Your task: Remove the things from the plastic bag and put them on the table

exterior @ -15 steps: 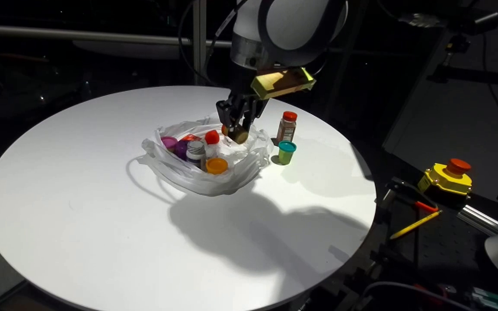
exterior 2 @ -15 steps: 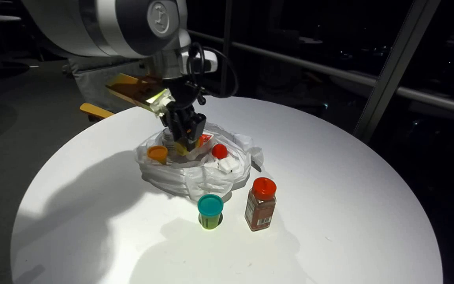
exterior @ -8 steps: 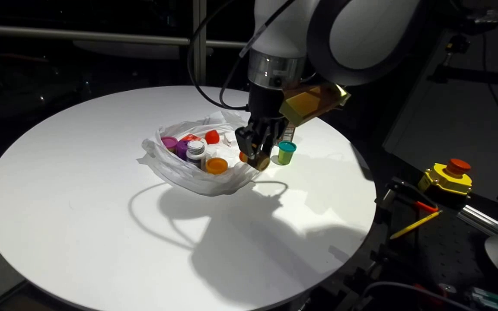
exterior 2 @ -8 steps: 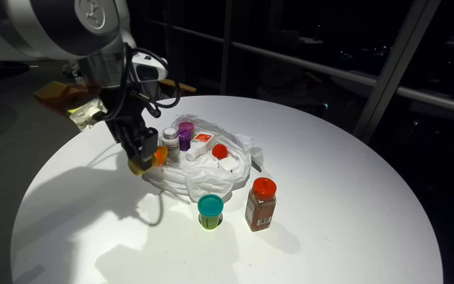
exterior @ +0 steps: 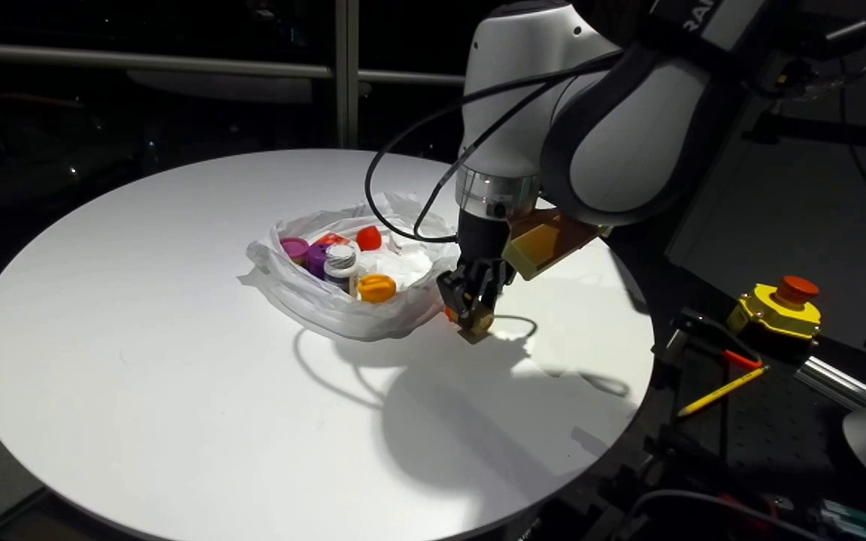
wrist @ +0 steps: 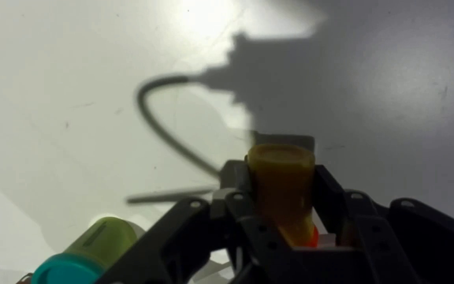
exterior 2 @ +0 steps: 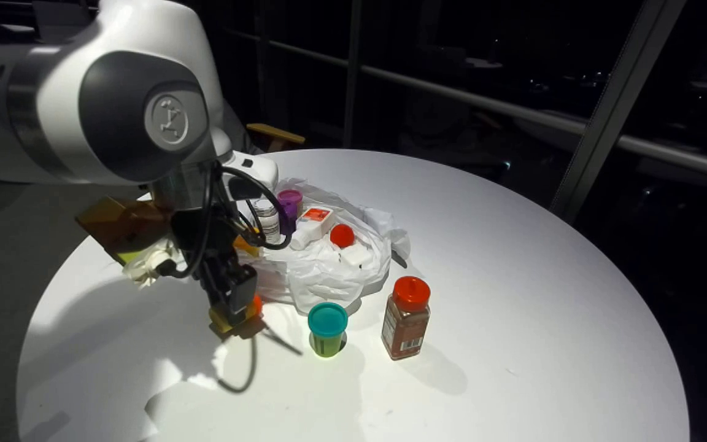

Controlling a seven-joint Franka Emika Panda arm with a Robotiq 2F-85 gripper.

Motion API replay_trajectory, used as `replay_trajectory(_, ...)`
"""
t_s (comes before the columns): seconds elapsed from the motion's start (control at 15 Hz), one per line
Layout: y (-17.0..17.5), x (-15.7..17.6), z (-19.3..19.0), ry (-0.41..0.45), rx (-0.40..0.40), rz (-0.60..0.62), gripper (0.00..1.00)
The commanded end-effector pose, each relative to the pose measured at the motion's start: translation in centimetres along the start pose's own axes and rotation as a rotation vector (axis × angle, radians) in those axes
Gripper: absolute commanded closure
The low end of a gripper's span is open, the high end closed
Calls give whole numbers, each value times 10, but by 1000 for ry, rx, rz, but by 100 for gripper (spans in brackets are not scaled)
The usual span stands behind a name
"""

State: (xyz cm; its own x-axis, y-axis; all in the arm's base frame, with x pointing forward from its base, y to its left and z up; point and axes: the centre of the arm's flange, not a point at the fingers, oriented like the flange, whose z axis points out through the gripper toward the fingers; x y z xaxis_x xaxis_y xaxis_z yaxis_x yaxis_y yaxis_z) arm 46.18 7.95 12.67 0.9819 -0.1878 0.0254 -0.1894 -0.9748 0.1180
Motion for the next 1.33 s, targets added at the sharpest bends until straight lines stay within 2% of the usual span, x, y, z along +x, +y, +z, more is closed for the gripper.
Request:
replay_trajectory(0.0, 4, 4, -3, 36, 8, 24, 32)
replay_trajectory(0.2, 11, 3, -36, 103, -14, 46, 12)
replay_trajectory(0.33, 14, 14, -61, 162, -28, 73, 0)
replay_trajectory(0.47, 17, 34, -81, 196, -8, 92, 0)
replay_trajectory(0.67, 22, 72, -97, 188, 75, 132, 0)
replay_trajectory(0.93, 28, 131, -92, 139, 150, 191, 0)
replay_trajectory(1.27, 33, 195, -69, 109, 167, 185, 0)
